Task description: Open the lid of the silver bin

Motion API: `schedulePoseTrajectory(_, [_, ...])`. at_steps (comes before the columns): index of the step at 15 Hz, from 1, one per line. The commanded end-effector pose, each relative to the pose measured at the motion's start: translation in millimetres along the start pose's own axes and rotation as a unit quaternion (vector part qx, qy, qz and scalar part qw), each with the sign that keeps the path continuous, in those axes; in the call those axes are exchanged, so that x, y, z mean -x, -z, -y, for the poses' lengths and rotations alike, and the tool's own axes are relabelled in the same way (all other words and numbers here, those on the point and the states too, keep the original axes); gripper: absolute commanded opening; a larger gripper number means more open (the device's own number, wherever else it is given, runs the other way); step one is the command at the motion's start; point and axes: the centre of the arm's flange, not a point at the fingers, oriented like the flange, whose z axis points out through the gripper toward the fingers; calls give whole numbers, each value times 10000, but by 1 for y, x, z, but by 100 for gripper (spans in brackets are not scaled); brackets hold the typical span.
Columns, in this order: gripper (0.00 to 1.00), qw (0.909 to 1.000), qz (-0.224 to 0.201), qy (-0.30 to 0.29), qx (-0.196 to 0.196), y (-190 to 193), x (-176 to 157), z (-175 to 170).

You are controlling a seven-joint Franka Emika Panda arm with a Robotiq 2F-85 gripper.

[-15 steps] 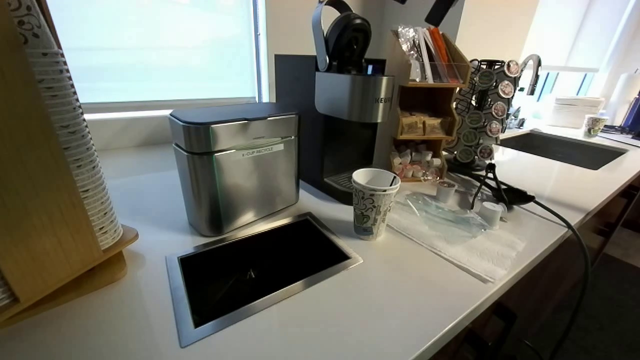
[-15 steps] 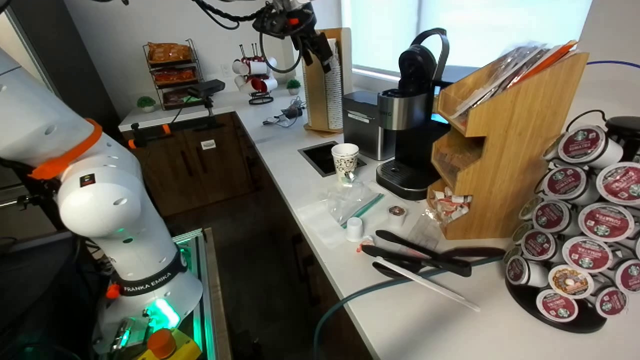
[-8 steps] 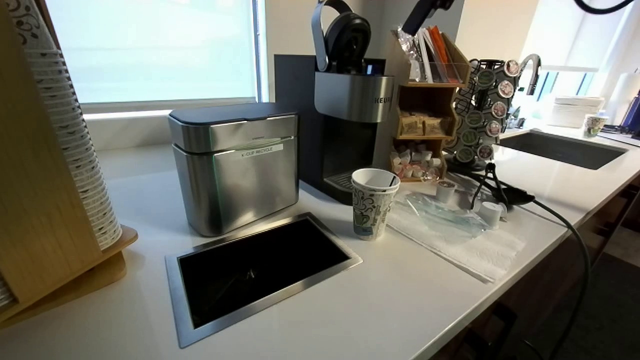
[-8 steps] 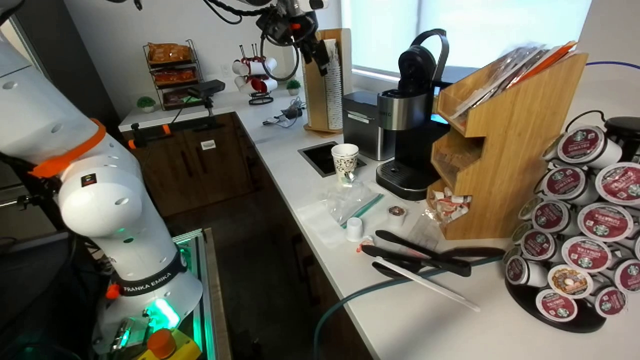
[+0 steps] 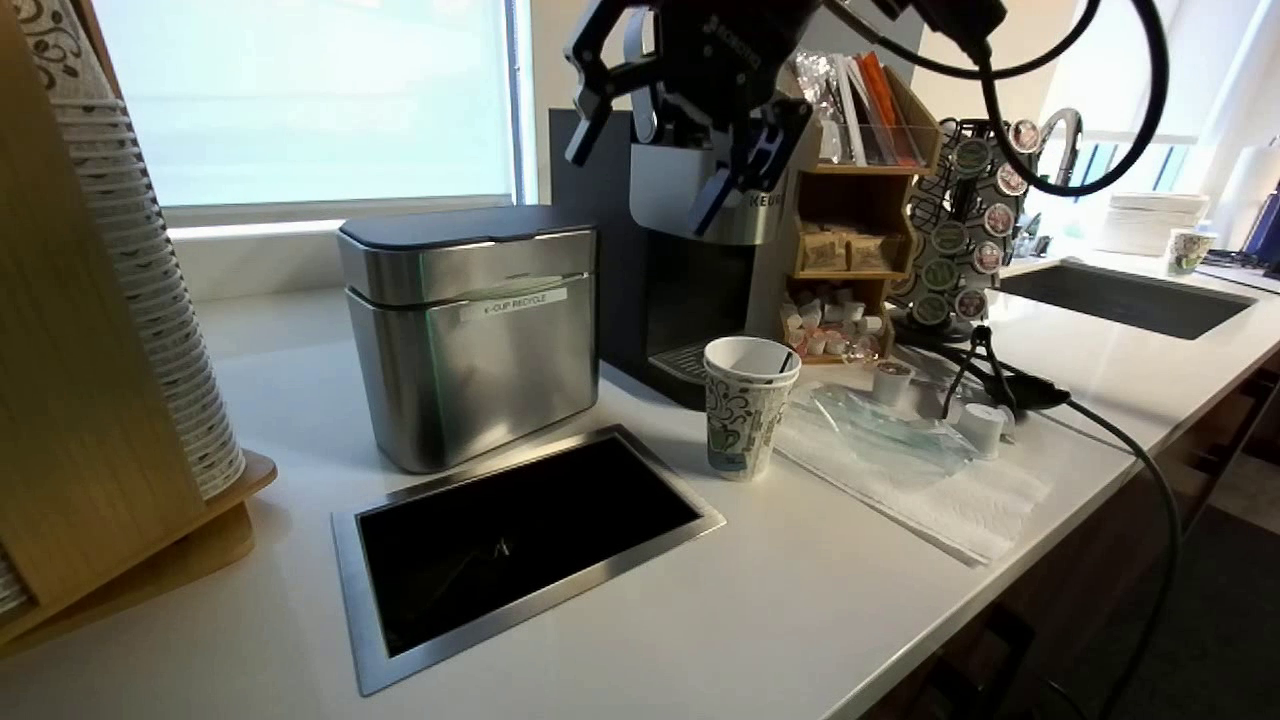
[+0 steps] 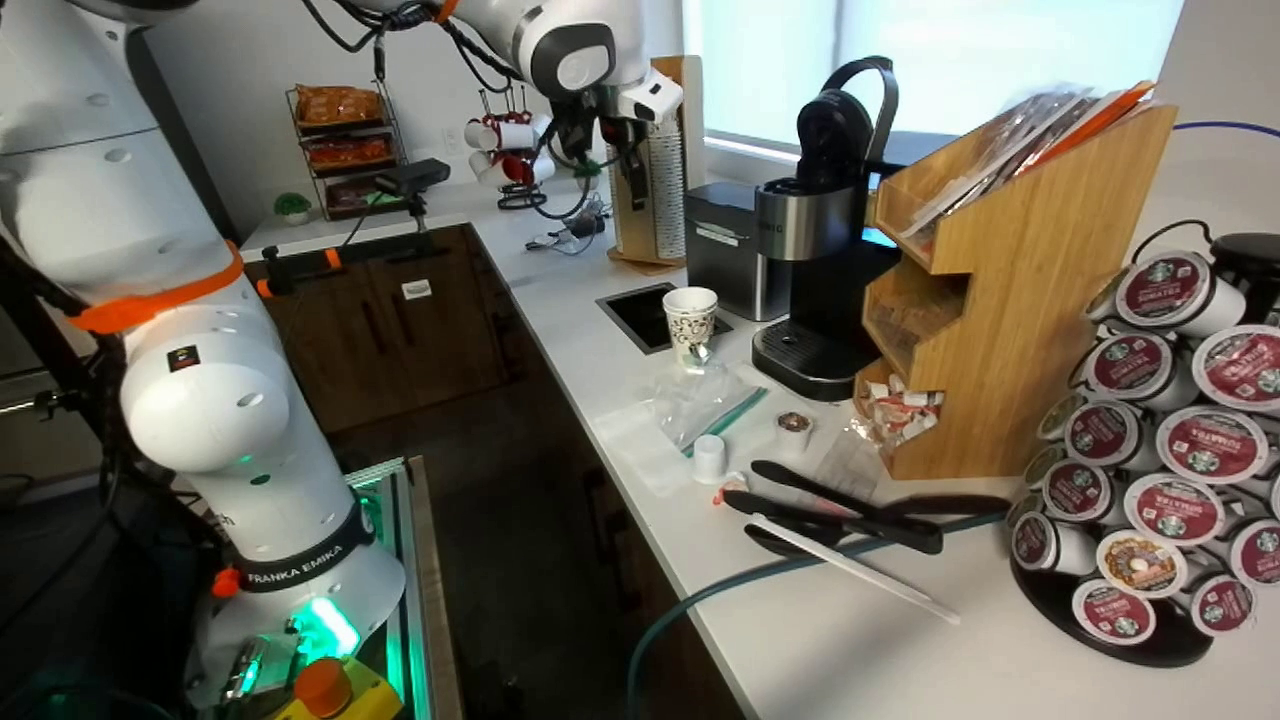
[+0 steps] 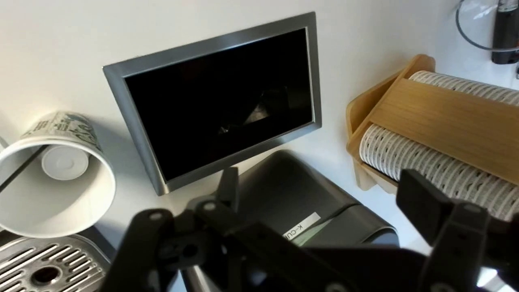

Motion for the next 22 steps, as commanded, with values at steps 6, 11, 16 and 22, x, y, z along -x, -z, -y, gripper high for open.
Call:
schedulePoseTrajectory(6, [100, 9997, -67, -67, -230, 5, -1, 7])
schedulePoseTrajectory(11, [100, 9861, -292, -1152, -1159, -11, 12, 15])
schedulePoseTrajectory(16, [100, 9612, -936, -2292, -1219, -37, 25, 37])
schedulePoseTrajectory(22, [100, 9487, -1161, -2779, -963, -68, 26, 9])
